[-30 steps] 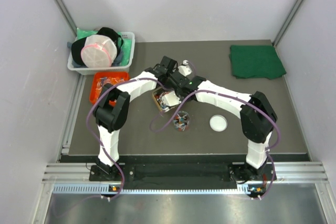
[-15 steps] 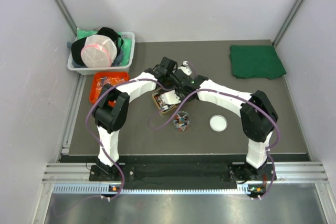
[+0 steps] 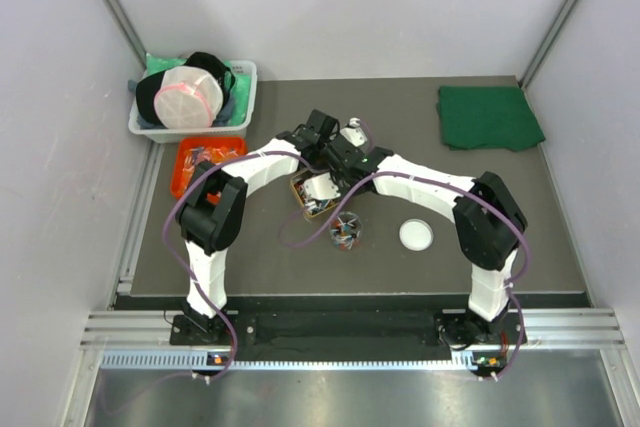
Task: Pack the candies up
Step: Scoop the fake candies from the storage box.
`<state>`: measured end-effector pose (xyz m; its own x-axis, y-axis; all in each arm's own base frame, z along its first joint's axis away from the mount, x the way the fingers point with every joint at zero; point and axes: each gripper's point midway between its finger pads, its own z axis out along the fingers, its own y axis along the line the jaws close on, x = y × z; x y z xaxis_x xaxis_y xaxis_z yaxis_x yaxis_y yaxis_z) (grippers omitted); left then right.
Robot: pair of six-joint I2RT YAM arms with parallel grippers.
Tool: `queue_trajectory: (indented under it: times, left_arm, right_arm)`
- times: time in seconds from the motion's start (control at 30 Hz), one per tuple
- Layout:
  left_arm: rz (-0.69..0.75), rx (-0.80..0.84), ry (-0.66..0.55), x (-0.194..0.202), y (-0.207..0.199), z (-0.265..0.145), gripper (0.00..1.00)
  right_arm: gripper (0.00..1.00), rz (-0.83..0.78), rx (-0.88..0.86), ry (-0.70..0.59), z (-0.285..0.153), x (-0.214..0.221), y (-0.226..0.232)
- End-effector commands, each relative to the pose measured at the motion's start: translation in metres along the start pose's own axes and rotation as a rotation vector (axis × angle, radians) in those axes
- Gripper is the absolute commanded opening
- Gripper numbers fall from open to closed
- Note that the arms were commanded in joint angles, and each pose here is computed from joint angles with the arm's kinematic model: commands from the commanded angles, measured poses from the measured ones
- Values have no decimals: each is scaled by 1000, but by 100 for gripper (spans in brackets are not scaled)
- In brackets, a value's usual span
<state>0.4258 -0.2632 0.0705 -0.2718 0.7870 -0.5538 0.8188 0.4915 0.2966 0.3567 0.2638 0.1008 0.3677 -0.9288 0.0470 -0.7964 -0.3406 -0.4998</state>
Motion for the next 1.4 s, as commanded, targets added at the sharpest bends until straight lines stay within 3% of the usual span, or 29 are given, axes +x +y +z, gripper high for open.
queue_trajectory:
  times: [0.0, 0.83, 1.37]
  left_arm:
    - [14, -34, -180, -60, 4, -39, 0]
    - [-45, -66, -137, -52, 8, -35, 0]
    - [-47, -59, -112, -42, 4, -31, 0]
  right_arm:
    - [0, 18, 8, -67, 11, -23, -1]
    - [0, 314, -97, -193, 18, -58, 30]
    - [0, 543, -102, -221, 1, -44, 30]
